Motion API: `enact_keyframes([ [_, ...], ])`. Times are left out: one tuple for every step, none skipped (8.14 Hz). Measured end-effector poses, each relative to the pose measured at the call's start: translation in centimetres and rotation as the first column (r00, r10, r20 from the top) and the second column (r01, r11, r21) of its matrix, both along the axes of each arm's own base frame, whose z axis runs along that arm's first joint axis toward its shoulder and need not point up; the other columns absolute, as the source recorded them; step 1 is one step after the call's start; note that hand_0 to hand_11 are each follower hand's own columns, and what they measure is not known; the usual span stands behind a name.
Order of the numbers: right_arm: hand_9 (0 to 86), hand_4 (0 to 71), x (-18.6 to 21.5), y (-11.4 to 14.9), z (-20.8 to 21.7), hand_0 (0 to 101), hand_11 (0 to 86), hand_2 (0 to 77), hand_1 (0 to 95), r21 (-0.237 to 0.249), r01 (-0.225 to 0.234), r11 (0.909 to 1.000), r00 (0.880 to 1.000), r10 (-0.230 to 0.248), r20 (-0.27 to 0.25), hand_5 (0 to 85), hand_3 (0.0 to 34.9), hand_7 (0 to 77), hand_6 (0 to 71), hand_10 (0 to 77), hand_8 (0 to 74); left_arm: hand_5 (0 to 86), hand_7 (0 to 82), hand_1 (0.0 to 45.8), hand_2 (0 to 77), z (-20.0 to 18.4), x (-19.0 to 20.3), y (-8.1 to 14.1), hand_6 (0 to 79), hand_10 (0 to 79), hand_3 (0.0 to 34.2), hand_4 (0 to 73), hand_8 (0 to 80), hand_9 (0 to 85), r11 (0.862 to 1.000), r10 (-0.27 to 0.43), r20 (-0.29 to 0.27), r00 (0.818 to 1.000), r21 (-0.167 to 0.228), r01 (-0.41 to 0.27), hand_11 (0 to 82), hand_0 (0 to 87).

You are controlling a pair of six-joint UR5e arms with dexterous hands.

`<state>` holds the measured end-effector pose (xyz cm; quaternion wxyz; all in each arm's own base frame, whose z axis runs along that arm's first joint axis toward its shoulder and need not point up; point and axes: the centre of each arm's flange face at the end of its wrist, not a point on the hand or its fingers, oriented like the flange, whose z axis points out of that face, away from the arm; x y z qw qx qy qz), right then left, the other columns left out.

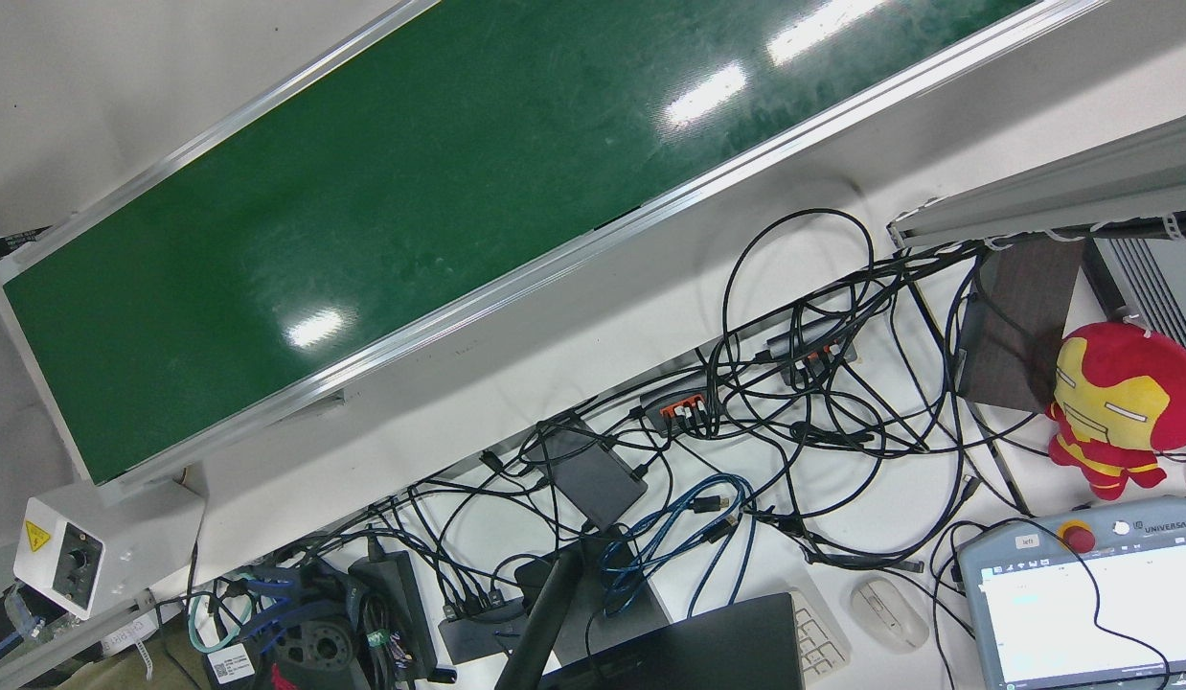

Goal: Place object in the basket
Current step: 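Open the left hand fingers to release the bottle into the basket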

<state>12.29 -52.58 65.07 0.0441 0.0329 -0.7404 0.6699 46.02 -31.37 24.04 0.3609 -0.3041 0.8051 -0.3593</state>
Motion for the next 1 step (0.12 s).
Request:
enact_keyframes([
  [0.0,0.0,0.0,0.0,0.0,0,0.0,0.0,0.0,0.0,0.0,1.0,1.0,0.0,0.0,0.0,0.2,0.5,0.0,0.0,0.0,1.1,0.5,1.1,0.5,-0.12,-0.28,-0.38,0.0,3.8,5.1,1.1,0.5,1.1,1.0,-0.008,-0.008,1.0,0.002,0.008,6.5,40.2],
])
